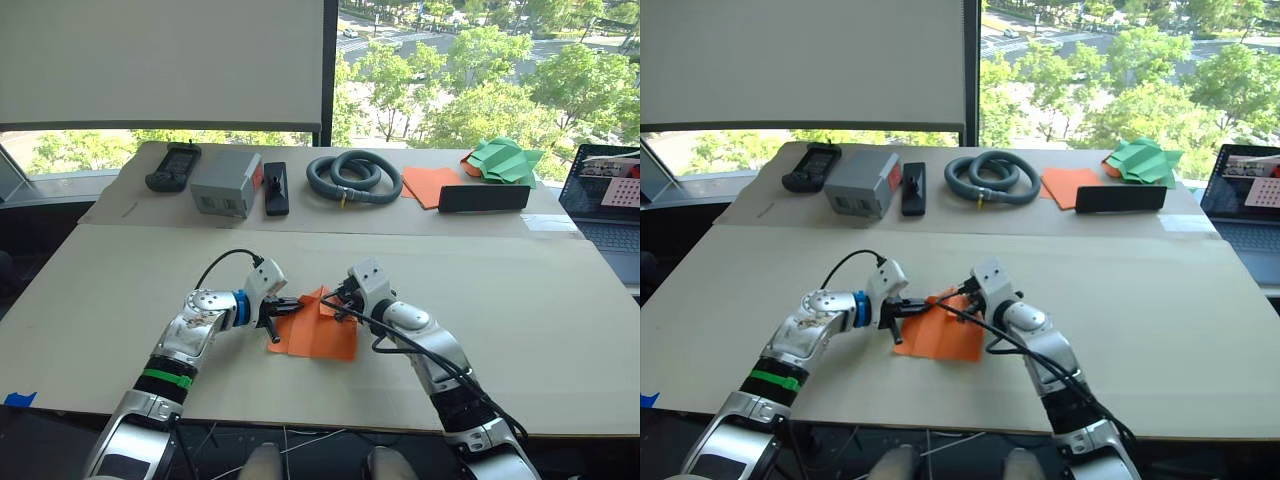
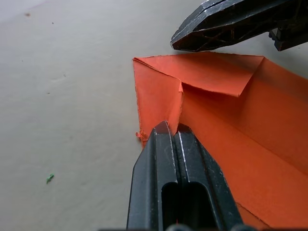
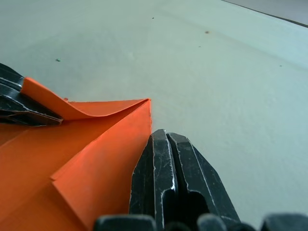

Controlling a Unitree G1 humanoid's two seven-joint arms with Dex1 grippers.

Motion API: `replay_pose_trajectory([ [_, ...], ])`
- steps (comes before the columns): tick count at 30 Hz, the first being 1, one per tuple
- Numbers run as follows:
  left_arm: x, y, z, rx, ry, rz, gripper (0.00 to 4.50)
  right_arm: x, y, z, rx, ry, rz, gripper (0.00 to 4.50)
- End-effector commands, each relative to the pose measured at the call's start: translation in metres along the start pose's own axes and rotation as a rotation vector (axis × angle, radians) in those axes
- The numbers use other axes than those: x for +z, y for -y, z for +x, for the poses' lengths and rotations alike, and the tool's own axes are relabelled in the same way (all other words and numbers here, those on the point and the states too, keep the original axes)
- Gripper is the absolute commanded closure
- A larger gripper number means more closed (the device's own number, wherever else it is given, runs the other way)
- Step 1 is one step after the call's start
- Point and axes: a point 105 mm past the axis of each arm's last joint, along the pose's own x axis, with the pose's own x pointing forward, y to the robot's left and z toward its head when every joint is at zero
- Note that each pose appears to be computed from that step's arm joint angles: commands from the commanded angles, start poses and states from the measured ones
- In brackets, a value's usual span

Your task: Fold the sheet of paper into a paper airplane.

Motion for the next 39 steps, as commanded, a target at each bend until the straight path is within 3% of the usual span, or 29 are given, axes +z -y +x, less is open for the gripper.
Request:
replay_pose_trajectory([
  [1, 0.001, 0.003, 0.003, -0.016, -0.013, 0.034, 4.46, 0.027, -0.008, 0.002, 0.034, 0.096, -0.027, 4.5],
  [9, -0.008, 0.007, 0.004, -0.029, -0.053, 0.062, 4.46, 0.036, -0.019, 0.016, 0.068, 0.114, -0.072, 4.5],
  [15, -0.007, 0.007, 0.001, -0.031, -0.053, 0.07, 4.46, 0.009, -0.014, 0.026, 0.048, -0.026, -0.1, 4.5],
  [16, -0.005, 0.007, 0.0, -0.031, -0.051, 0.069, 3.93, 0.005, -0.013, 0.026, 0.045, -0.043, -0.1, 4.5],
  [23, 0.012, 0.0, -0.017, -0.045, -0.011, 0.045, 1.68, -0.007, -0.013, 0.026, 0.044, -0.087, -0.094, 4.5],
  [29, 0.057, -0.017, -0.03, -0.062, 0.142, -0.035, 1.68, -0.01, -0.012, 0.025, 0.035, -0.09, -0.09, 4.5],
  [31, 0.06, -0.02, -0.028, -0.068, 0.152, -0.059, 2.28, -0.01, -0.012, 0.024, 0.033, -0.09, -0.088, 4.5],
  [37, 0.047, -0.021, -0.002, -0.065, 0.063, -0.016, 4.22, -0.01, -0.011, 0.023, 0.026, -0.089, -0.084, 4.5],
  [39, 0.043, -0.018, 0.007, -0.075, 0.045, 0.001, 4.46, -0.011, -0.012, 0.023, 0.024, -0.089, -0.082, 4.5],
])
